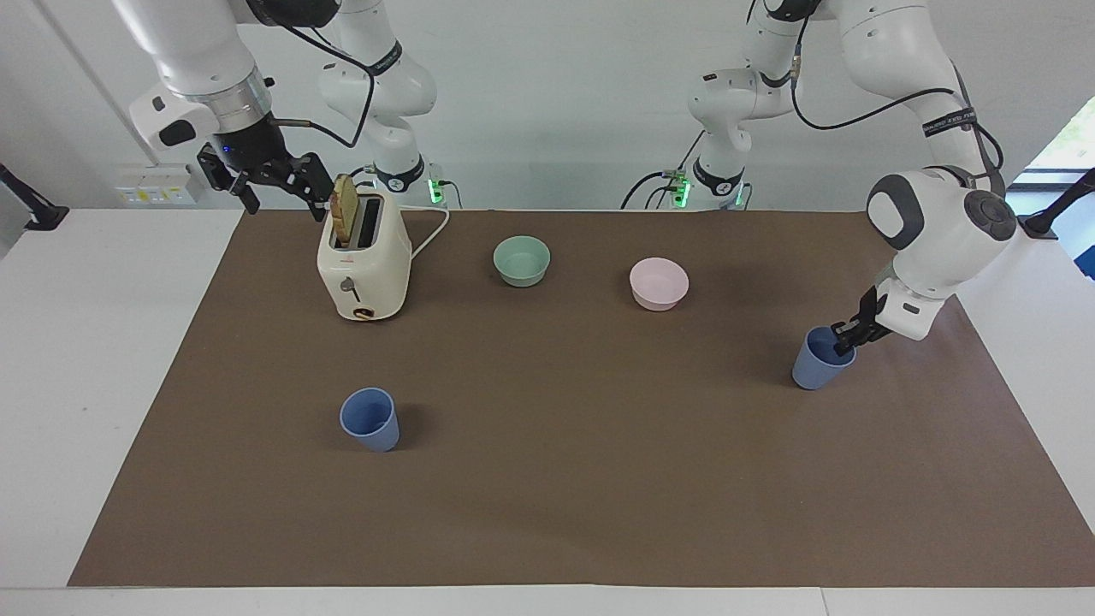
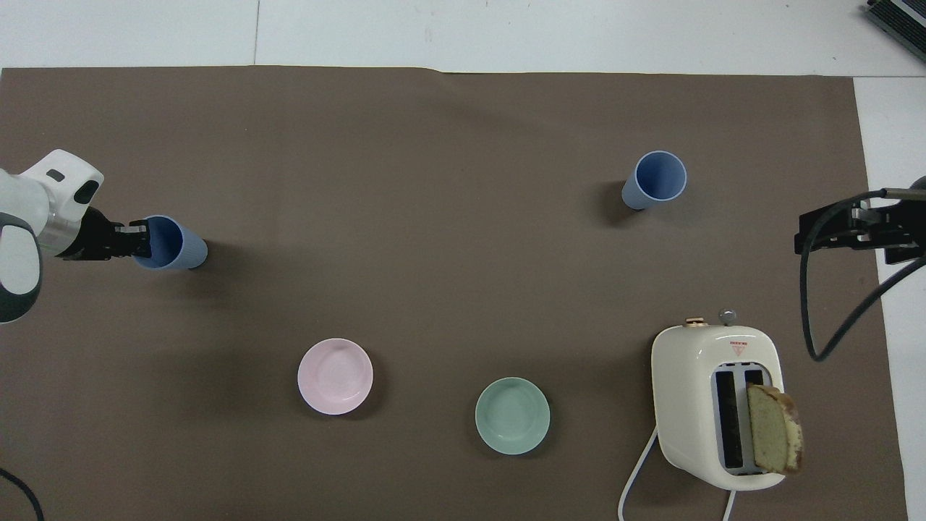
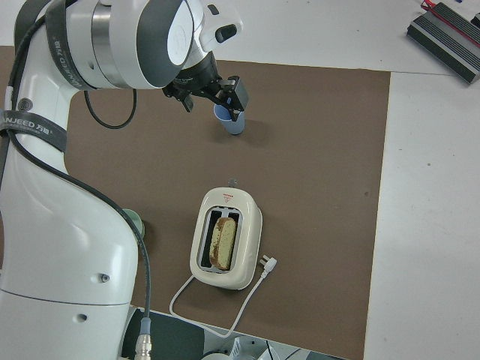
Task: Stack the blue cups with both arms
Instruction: 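Reach the left gripper to the nearby blue cup and grasp it, then carry the blue cup with the left gripper toward the table center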
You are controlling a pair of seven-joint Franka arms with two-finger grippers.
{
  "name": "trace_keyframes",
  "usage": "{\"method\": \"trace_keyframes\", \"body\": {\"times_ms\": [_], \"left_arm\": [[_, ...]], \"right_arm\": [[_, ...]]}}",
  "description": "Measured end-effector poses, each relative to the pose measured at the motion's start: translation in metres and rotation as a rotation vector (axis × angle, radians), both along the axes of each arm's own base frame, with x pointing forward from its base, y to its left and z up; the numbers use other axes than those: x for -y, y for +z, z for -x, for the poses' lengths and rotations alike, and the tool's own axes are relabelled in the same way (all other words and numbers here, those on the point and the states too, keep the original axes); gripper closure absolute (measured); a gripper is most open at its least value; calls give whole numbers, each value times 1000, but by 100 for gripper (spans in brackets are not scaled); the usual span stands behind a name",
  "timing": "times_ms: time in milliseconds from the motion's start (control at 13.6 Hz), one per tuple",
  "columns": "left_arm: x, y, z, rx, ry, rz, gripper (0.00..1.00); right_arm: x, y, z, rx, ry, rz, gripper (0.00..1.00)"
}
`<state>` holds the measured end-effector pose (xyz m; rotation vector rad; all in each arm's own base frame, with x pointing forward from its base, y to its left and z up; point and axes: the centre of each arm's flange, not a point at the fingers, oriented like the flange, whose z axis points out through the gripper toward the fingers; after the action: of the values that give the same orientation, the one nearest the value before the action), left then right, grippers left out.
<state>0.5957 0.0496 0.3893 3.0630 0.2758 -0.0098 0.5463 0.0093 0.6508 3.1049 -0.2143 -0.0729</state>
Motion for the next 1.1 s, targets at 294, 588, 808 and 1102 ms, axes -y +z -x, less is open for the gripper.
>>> {"method": "trace_keyframes", "body": {"times_ms": [294, 588, 808, 1102], "left_arm": [[22, 41, -15, 11, 23, 5, 95], [118, 71, -19, -2, 79, 11, 95], [200, 72, -7, -11, 109, 12, 95], [273, 71, 11, 1, 118, 19, 95]], "right_arm": [[0, 0, 0, 0, 0, 0, 0], [0, 0, 0, 0, 0, 0, 0], [0, 0, 0, 0, 0, 0, 0], [0, 0, 0, 0, 0, 0, 0]]}}
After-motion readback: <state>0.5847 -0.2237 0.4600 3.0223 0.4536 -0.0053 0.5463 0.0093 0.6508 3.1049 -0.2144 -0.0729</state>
